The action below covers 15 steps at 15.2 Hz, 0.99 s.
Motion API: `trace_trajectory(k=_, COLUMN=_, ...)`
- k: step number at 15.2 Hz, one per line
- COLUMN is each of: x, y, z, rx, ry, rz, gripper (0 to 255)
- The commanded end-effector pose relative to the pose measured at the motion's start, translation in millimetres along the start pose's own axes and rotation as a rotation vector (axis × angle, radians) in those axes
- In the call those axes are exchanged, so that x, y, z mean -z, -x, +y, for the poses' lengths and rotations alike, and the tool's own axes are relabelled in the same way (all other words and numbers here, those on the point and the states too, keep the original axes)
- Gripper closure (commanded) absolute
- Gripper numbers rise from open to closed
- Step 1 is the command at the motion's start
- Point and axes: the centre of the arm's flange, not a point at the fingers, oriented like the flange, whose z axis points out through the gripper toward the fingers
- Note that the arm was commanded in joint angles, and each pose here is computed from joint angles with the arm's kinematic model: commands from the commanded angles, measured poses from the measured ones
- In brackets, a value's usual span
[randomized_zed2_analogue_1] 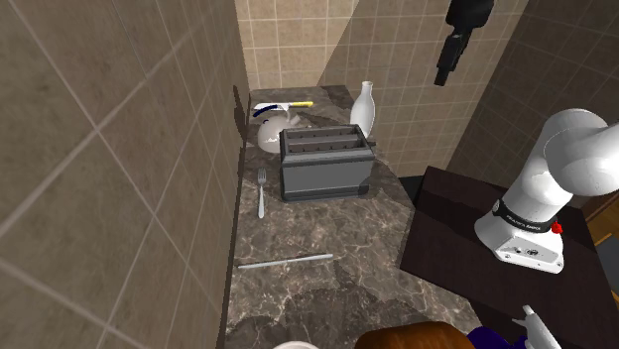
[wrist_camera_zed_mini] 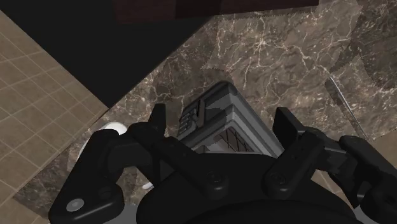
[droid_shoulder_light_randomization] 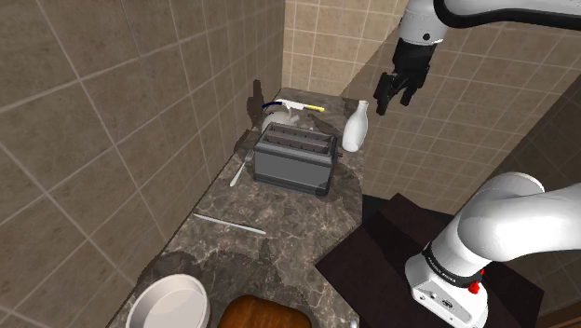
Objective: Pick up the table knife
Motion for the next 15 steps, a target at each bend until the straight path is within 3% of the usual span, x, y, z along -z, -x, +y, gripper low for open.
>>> trace_trajectory(k=1, x=0.0, y=0.0, z=0.0, rx=0.0, ry=0.0, rz=0.0, gripper=0)
trace_trajectory(k=15, x=-114.1, y=-87.2, z=-115.5, rx=0.237, ry=-0.014, rz=-0.013, gripper=0)
